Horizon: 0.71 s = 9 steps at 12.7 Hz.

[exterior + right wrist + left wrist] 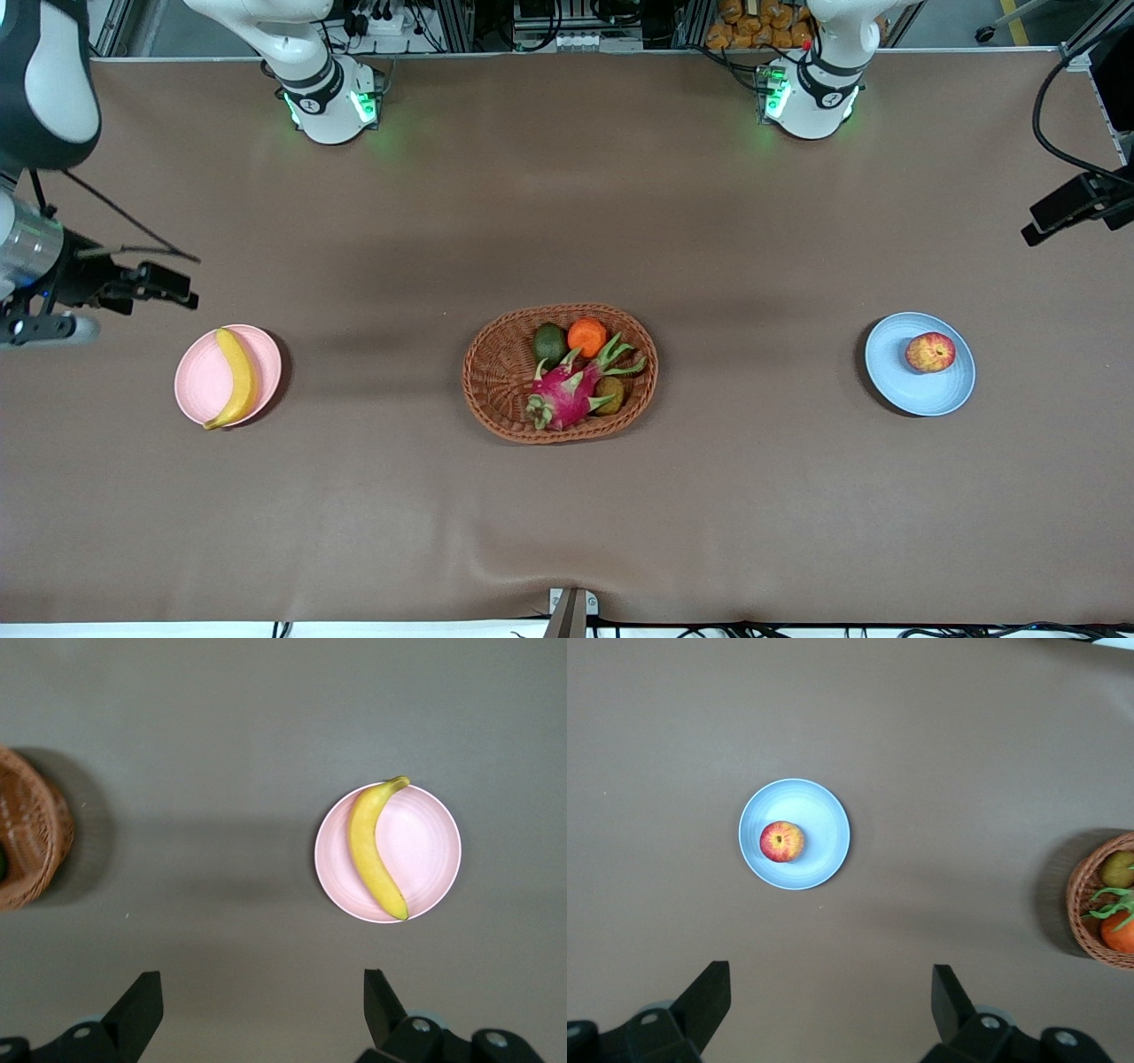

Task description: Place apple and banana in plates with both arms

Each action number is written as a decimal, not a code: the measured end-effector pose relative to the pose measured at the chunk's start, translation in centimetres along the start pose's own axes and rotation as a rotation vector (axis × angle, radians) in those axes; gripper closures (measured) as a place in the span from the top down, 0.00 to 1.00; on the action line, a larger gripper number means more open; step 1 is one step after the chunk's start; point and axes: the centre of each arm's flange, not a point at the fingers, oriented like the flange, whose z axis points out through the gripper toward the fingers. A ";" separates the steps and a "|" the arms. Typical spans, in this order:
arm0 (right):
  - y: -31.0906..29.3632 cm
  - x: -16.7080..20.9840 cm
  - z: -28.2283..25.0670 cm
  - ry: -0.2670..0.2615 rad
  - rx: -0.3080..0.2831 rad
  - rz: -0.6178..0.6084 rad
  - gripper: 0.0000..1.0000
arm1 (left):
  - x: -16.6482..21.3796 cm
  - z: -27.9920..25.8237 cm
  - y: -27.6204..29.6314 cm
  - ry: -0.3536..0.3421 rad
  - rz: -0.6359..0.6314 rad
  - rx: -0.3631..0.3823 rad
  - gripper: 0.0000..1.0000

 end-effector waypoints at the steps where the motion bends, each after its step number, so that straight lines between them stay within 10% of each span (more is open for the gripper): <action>1: -1.2 -0.4 -0.9 0.006 -0.002 -0.034 1.00 | -0.4 -0.7 -0.1 0.012 -0.001 -0.001 1.00; 9: -1.0 -5.1 -8.6 -0.082 -0.007 0.082 1.00 | -2.2 -0.5 3.8 -0.012 0.057 0.003 1.00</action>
